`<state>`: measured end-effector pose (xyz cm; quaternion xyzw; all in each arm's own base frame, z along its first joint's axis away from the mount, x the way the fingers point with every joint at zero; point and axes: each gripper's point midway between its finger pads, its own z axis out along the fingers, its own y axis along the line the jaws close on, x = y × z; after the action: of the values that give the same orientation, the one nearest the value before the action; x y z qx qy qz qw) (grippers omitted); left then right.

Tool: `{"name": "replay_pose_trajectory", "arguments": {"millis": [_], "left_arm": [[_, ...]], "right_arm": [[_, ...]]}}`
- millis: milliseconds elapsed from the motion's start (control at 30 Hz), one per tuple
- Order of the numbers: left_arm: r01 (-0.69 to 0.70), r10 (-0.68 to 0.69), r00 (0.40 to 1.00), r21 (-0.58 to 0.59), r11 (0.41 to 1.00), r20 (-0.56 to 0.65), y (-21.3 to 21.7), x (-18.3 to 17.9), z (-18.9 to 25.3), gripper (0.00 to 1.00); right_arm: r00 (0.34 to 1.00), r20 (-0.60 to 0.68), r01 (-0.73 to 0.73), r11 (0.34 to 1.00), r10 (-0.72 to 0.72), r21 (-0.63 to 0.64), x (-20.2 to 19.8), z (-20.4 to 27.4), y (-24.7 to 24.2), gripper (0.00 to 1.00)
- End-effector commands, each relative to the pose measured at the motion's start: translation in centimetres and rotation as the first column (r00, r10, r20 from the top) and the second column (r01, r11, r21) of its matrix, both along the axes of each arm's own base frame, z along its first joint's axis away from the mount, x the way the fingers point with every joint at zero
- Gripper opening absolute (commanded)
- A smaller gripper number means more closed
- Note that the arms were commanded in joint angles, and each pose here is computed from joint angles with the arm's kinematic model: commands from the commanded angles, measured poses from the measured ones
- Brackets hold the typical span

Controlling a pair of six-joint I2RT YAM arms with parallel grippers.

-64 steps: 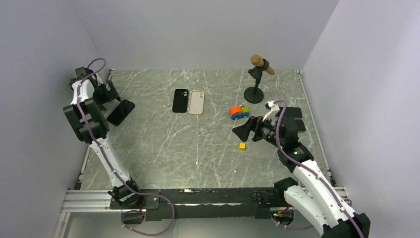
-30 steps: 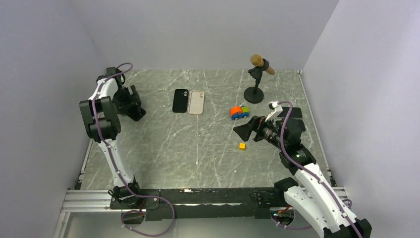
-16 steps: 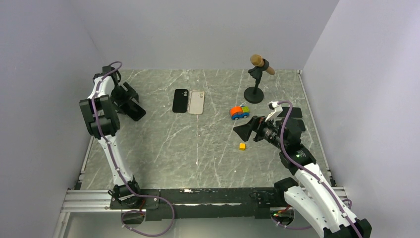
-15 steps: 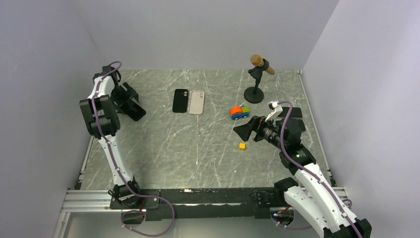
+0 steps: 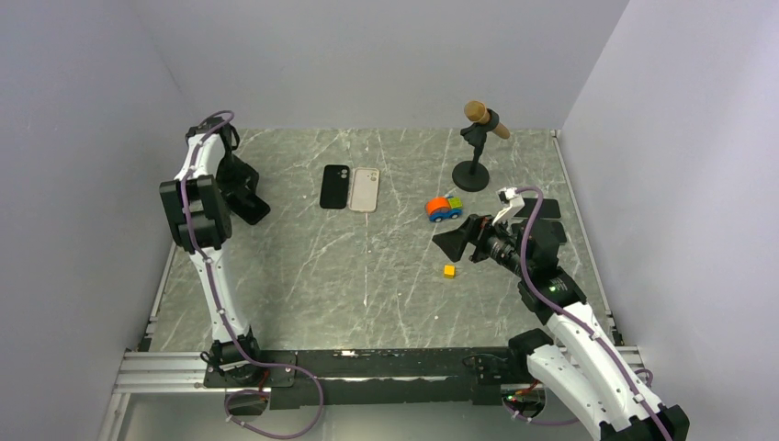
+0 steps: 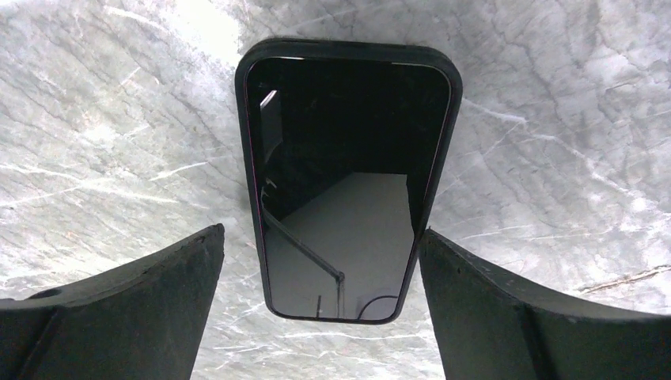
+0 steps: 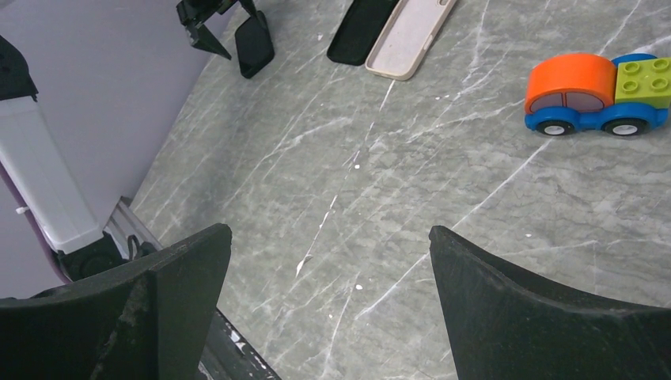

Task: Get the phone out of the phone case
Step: Pick up the phone at the center of the board.

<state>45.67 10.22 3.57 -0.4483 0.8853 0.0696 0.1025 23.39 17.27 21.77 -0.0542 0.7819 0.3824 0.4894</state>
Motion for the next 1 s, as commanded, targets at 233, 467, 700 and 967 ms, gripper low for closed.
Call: {"name": "replay_pose_trajectory", "arguments": {"millis": [233,467,700,967], "left_arm": [[-0.137,0.135,0.99,-0.043,0.99,-0.041,-0.7,-2.4,-1.4,0.99],[-0.214,0.209,0.97,-0.028,0.976,-0.126,-1.1,-4.7,-2.6,0.77],[-0.159,0.157,0.987,-0.059,0.986,-0.029,-1.5,-4.5,-0.5,0.22],[-0.094,0.148,0.969,-0.259,0.961,0.2,-6.1,-5.4,4.8,0.0]], "right_arm": [[0.997,0.066,0.025,1.0,-0.026,0.017,0.1,2.3,-0.4,0.99],[0.998,0.064,0.026,1.0,-0.027,0.018,0.0,2.4,-0.4,0.99],[0.999,0.035,0.031,1.0,-0.031,0.003,0.3,1.4,-0.4,1.0],[0.992,-0.069,0.103,0.994,-0.106,-0.035,2.0,-1.6,-0.7,0.95]]}}
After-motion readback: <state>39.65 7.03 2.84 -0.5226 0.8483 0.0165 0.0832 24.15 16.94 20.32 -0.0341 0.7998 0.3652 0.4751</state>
